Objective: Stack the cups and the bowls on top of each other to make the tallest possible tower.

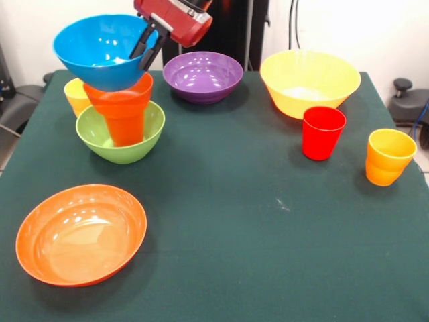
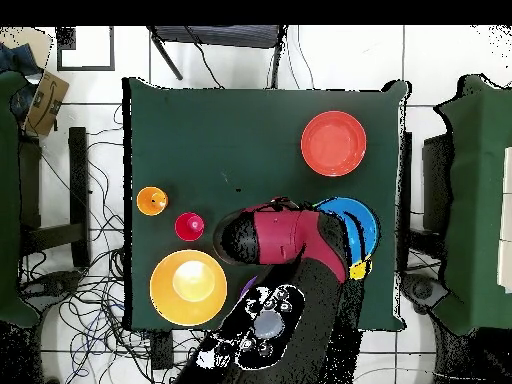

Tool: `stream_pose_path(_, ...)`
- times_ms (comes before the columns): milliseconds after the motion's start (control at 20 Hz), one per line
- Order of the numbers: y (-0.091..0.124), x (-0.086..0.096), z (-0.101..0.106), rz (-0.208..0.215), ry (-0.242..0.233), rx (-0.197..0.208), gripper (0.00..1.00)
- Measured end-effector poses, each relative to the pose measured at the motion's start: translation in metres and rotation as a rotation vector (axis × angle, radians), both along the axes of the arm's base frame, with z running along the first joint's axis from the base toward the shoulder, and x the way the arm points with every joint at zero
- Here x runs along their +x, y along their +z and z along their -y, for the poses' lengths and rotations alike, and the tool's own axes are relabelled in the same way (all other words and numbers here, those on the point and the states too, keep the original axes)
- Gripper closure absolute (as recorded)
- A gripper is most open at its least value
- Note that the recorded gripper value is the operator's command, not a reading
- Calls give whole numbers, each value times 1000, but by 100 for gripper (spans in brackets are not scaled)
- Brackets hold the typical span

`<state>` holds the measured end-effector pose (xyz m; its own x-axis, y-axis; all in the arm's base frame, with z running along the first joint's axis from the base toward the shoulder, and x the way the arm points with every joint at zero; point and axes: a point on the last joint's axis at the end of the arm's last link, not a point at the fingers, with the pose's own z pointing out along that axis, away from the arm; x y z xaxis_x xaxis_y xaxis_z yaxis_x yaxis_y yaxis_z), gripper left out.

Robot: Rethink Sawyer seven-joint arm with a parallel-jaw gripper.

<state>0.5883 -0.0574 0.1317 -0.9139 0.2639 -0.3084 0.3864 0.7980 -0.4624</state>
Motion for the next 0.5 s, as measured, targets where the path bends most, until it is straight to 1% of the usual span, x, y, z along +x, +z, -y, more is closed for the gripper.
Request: stream_pose_path(500,-2,0,-9,-5,16,-3,100)
